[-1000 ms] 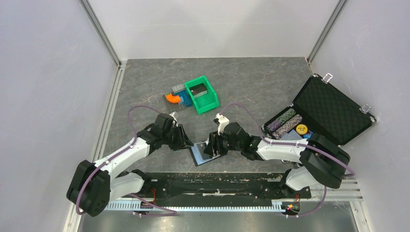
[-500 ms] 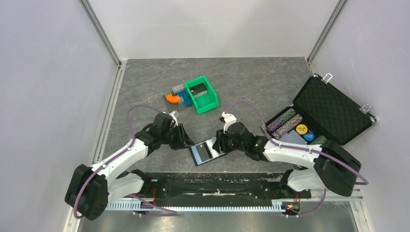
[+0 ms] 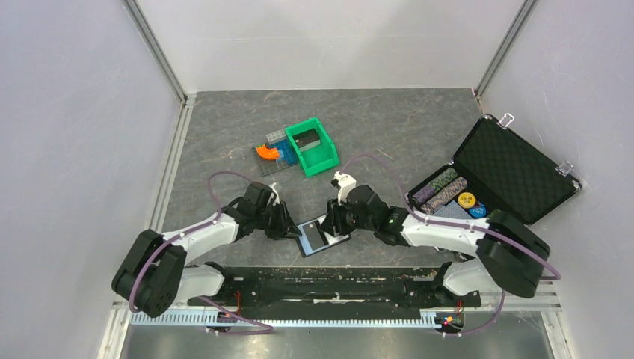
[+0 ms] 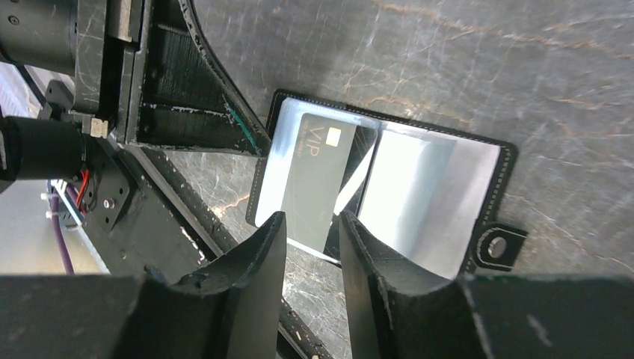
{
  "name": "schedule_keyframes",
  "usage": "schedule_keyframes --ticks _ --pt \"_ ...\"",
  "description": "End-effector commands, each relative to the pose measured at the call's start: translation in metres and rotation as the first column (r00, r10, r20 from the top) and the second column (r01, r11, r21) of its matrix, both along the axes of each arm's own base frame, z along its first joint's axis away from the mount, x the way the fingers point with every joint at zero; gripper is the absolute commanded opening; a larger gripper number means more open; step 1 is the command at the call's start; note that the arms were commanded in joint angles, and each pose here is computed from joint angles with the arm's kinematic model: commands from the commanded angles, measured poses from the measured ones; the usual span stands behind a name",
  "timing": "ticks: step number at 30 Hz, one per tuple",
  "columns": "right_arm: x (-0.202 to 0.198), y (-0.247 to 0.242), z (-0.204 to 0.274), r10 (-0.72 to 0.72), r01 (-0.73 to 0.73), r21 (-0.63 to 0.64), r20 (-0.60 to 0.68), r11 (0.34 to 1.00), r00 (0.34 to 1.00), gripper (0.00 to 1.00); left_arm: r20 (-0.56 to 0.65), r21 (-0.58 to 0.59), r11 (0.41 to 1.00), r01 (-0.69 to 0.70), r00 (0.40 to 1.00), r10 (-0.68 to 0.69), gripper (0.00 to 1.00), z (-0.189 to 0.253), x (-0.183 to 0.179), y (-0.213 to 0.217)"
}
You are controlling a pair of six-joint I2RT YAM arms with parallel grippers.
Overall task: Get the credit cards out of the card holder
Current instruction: Remove the credit card from the card holder.
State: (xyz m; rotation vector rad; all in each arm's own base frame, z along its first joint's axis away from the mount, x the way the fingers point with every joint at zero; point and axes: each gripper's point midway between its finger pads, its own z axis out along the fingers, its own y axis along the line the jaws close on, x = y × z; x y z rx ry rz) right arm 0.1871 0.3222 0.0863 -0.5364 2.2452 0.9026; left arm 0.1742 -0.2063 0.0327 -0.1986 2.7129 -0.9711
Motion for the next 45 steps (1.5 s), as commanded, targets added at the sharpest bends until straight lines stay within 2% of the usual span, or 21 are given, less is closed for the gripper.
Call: schedule_keyframes --ticks 1,9,20,36,40,45 --pt "-0.002 0.019 0.001 0.093 -0.092 0.074 -0.014 0.993 0.996 0.34 -0.005 -0.033 0.999 0.000 1.000 0.000 0.27 -0.005 0.001 -0.006" --pt "-0.010 0.019 -0.028 0.136 -0.128 0.076 -0.103 0.989 0.985 0.33 -0.014 -0.015 1.000 -0.003 1.000 0.003 0.23 -0.013 0.001 -0.004" --pt "-0.002 0.001 -0.053 0.079 -0.075 0.032 -0.145 0.997 0.986 0.34 -0.024 0.007 1.000 0.001 1.000 0.000 0.23 -0.019 -0.001 -0.001" --pt "-0.016 0.007 -0.066 0.124 -0.102 0.108 -0.221 0.989 0.967 0.32 -0.030 0.015 1.000 -0.003 1.000 0.003 0.23 -0.022 -0.002 0.001" --pt "-0.015 0.005 -0.067 0.116 -0.092 0.116 -0.226 0.989 0.967 0.28 -0.030 0.017 1.000 -0.002 1.000 0.002 0.23 -0.022 -0.003 0.001" --pt "-0.012 0.002 -0.063 0.106 -0.073 0.148 -0.228 0.986 0.968 0.10 -0.032 0.019 1.000 -0.003 0.999 0.004 0.23 -0.023 -0.003 0.002"
